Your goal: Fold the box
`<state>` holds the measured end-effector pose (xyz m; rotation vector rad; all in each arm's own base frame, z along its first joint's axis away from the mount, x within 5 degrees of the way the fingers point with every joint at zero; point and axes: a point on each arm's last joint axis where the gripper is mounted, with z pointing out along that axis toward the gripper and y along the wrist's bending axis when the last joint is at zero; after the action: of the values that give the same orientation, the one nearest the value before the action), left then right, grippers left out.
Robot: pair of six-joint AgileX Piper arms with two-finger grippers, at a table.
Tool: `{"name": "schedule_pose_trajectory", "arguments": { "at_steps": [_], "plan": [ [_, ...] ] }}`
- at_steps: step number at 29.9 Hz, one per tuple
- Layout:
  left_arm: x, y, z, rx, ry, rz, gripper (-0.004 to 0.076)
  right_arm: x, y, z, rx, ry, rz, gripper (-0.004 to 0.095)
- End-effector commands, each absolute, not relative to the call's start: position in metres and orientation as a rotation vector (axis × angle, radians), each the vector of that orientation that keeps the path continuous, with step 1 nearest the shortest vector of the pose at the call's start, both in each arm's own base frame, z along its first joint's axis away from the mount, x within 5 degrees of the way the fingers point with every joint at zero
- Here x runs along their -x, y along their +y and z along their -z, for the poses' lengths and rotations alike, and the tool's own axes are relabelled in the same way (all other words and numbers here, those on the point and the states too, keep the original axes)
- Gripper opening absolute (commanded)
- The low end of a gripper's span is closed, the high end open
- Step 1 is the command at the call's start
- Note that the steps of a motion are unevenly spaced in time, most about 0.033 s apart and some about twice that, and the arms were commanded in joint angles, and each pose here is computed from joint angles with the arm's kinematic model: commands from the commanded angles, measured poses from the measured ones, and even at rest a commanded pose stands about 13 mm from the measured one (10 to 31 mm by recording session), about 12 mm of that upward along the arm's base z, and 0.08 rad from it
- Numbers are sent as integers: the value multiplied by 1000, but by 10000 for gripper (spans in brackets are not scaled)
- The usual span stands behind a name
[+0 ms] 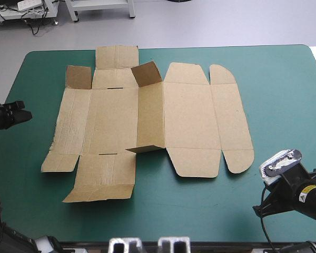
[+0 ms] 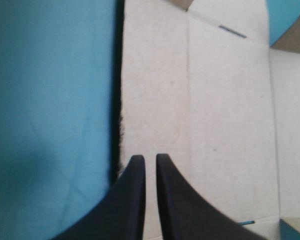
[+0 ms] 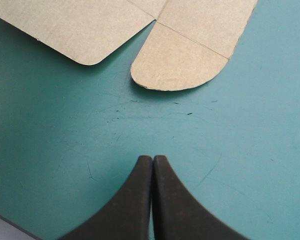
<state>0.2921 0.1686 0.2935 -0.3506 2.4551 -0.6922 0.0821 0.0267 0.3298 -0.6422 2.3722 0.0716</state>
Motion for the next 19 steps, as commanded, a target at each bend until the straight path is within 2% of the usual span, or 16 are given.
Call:
{"name": "schedule_pose_trajectory", "arguments": {
  "at_steps": [1,4,7,13,19],
  "plan": [
    [-292,166,-289,354,2562,754,186,-85,28,-340,630,2307,-74,-24],
    [-296,172,-270,395,2616,775,384,-85,28,-340,629,2307,-80,-24],
    [-300,174,-262,364,2618,797,504,-85,28,-340,629,2307,-83,-24],
    [-313,161,-248,276,2669,832,516,-85,28,-340,628,2306,-88,-24],
    [-320,135,-217,175,2816,874,516,-84,29,-340,628,2308,-91,-24]
  ]
}}
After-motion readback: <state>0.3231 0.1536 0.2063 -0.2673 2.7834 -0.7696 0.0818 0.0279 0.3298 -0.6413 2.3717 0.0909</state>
